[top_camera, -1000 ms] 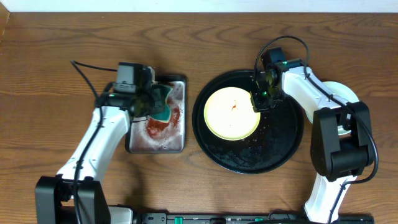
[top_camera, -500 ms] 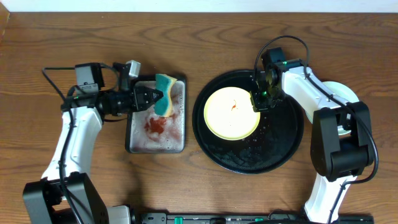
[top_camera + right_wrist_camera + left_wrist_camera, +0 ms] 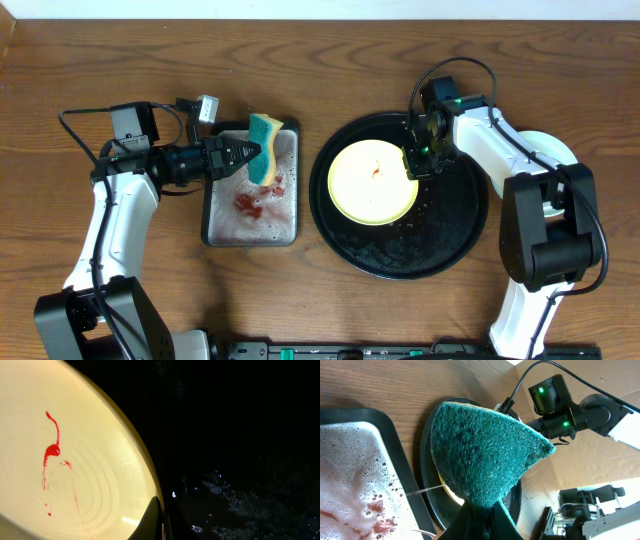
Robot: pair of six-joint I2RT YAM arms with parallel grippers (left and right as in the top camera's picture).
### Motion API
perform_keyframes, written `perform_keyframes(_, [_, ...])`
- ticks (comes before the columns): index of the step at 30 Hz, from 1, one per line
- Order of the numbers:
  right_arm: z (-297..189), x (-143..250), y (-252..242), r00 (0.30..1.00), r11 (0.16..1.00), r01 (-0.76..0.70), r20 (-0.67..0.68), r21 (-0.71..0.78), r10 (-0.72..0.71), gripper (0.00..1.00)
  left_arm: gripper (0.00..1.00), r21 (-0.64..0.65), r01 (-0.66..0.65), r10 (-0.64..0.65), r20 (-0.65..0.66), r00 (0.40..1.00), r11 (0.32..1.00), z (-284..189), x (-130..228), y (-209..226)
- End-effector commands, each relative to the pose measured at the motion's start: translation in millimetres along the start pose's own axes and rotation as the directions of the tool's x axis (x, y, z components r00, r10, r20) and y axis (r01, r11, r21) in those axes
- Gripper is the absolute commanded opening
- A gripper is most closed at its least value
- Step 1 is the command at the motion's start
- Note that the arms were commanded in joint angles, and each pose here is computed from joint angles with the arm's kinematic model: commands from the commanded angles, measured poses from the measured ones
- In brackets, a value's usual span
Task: Clean dirty plates on tray and stack at the side
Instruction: 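Lift the sponge from the grey tray water with the left gripper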
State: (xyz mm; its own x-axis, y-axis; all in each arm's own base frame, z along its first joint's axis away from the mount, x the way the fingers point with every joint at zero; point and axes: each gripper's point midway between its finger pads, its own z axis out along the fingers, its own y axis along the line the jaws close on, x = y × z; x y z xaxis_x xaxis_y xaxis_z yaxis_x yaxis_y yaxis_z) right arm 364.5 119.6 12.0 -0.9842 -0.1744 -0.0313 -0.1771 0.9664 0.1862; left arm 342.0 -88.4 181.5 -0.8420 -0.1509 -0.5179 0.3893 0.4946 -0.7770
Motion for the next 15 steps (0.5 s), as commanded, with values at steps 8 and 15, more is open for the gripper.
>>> perform_keyframes(8, [-9.0,-2.4,0.2,0.999,1.000,0.016,0.027,0.015,-0.017,0.01,0.07,0.037,-0.032,0.031,0.013,0.999,0.999,-2.3,-4.3,-7.2])
perform_keyframes(15, [-9.0,-2.5,0.2,0.999,1.000,0.016,0.028,0.015,-0.017,0.01,0.07,0.037,-0.032,0.031,0.013,0.999,0.999,-2.1,-4.2,-7.3])
